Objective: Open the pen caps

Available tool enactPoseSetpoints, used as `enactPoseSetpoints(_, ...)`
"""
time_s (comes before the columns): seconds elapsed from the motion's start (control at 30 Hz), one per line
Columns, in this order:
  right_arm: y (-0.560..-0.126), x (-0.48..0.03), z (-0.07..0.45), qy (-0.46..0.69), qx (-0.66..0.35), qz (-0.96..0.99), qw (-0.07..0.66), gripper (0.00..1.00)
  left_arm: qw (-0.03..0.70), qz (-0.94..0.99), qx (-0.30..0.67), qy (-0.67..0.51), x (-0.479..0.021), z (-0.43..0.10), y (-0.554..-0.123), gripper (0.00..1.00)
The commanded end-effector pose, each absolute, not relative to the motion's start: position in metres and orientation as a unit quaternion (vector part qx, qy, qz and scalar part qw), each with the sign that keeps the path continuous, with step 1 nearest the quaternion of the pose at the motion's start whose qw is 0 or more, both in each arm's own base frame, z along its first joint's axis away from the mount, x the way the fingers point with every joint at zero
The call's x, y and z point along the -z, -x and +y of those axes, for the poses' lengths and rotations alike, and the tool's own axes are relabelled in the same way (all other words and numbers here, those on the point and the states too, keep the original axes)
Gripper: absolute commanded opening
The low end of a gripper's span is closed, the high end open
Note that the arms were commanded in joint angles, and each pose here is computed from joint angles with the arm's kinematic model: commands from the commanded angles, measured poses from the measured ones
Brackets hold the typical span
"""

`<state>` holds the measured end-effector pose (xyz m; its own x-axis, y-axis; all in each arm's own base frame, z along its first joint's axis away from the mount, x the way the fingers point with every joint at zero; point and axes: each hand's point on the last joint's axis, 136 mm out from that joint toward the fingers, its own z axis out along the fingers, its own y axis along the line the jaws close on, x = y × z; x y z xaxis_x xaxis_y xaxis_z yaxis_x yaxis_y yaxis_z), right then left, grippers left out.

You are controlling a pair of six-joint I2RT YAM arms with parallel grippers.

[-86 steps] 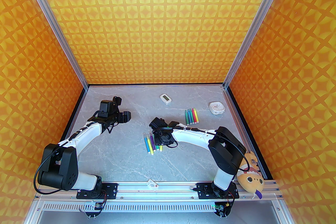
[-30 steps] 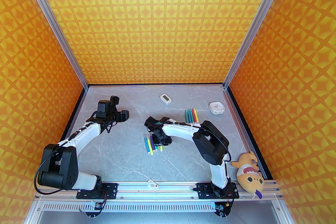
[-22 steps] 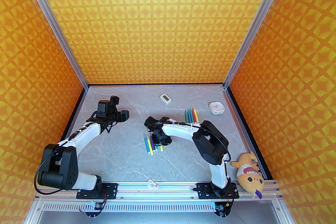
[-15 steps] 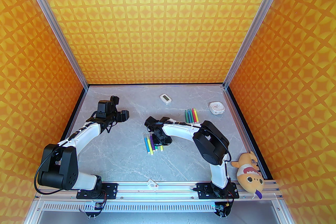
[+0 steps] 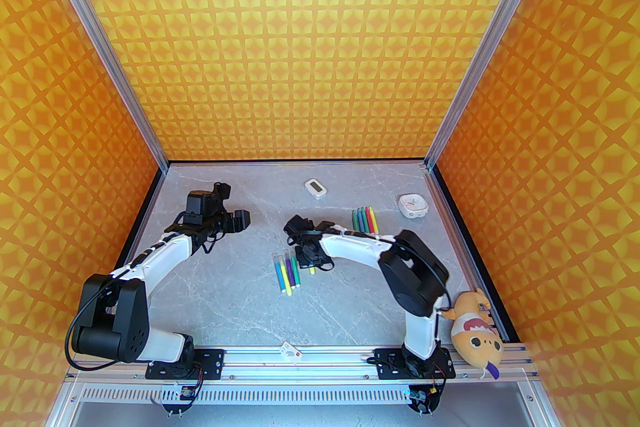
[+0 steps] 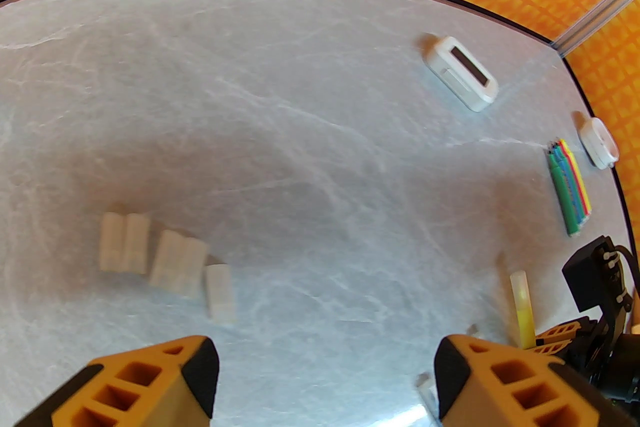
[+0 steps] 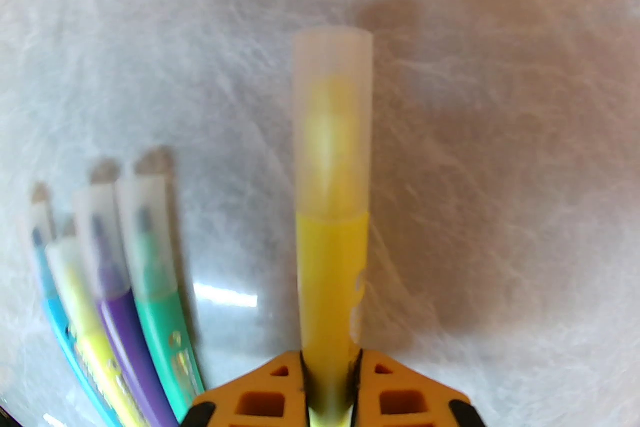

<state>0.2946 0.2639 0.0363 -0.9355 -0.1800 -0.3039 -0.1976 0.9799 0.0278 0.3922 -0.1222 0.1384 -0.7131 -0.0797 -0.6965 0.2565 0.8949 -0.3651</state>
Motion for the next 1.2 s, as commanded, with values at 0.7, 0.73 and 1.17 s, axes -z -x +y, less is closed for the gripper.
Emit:
enactPoseSetpoints(0.7, -0.29, -0.142, 0.301, 0.208, -0.253, 0.888, 0.323, 0.0, 0.337, 0.835, 0.415, -0.131, -0.18, -0.235, -0.39, 0.71)
enactPoseSetpoints(0.73, -0.29, -0.144, 0.301, 0.209, -0.255, 0.886, 0.326, 0.0, 0.334, 0.832, 0.421, -0.136, -0.181, -0.238, -0.388, 0.7)
enactPoseSetpoints(1.17, -0.292, -0.159, 0.307, 0.224, -0.27, 0.871, 0.345, 0.0, 0.317, 0.793, 0.487, -0.181, -0.203, -0.263, -0.363, 0.67)
